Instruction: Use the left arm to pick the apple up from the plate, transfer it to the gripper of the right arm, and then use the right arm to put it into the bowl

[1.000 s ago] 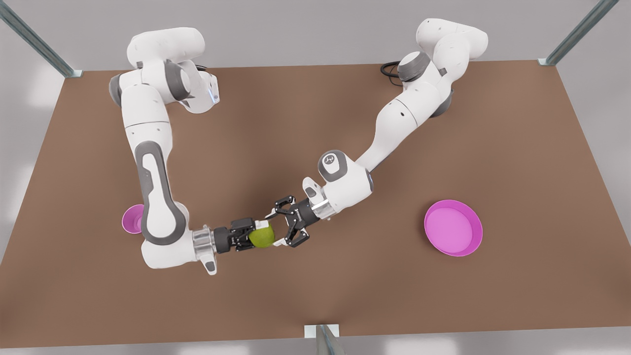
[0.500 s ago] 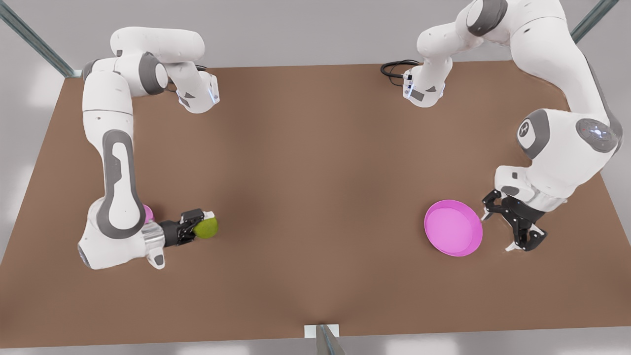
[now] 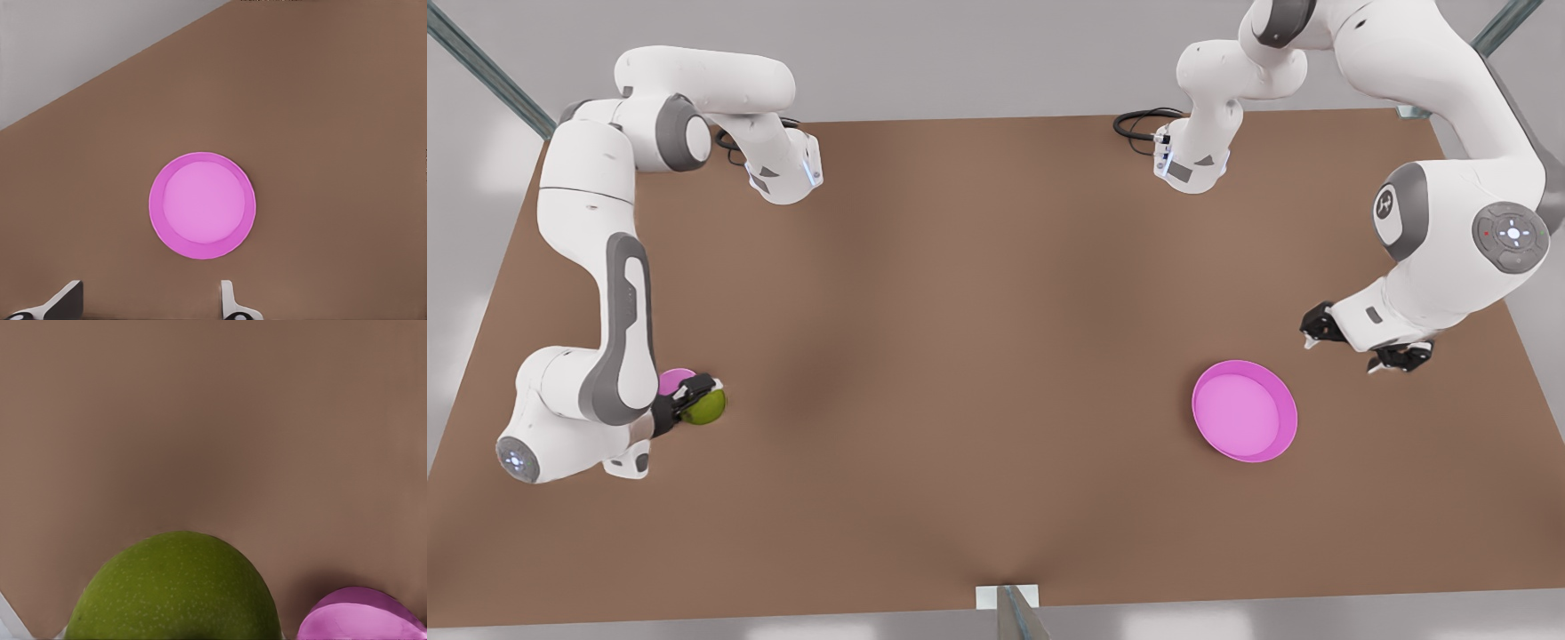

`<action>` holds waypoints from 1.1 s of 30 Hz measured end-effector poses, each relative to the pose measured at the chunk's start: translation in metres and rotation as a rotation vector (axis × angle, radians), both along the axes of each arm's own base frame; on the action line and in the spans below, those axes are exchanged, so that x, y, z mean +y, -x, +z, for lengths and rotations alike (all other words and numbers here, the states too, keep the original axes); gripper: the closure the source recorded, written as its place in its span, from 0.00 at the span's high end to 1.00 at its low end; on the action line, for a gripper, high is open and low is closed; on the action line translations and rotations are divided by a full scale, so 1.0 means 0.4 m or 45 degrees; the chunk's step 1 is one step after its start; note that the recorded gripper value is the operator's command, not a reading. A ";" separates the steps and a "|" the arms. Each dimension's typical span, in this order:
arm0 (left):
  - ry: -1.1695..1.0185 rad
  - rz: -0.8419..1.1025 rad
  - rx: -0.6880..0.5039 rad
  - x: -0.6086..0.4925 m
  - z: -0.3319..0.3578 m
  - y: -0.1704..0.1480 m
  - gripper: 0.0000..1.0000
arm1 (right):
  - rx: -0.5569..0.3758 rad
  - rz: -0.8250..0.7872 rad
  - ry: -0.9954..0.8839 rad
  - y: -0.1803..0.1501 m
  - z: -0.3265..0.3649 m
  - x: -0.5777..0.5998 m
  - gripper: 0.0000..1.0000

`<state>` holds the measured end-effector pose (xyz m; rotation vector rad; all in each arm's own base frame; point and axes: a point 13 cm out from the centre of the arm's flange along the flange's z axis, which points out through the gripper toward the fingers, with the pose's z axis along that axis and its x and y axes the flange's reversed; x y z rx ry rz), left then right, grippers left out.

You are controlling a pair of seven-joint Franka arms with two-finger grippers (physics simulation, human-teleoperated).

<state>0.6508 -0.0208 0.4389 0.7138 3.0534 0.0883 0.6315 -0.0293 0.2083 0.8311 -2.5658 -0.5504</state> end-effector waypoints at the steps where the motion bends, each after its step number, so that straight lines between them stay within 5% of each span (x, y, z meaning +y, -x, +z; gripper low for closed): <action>1: 0.005 0.042 0.002 -0.003 -0.001 0.002 1.00 | -0.006 0.008 0.024 -0.001 -0.002 -0.025 0.55; 10: 0.028 0.331 0.012 -0.018 -0.007 0.012 1.00 | -0.012 0.097 0.108 0.019 -0.021 -0.125 0.54; 16: 0.030 0.457 0.011 -0.022 -0.008 0.014 1.00 | 0.022 0.127 0.106 0.107 -0.037 -0.157 0.54; 33: 0.060 0.660 0.018 -0.032 -0.011 0.017 1.00 | -0.084 0.172 0.066 0.084 -0.185 -0.274 0.54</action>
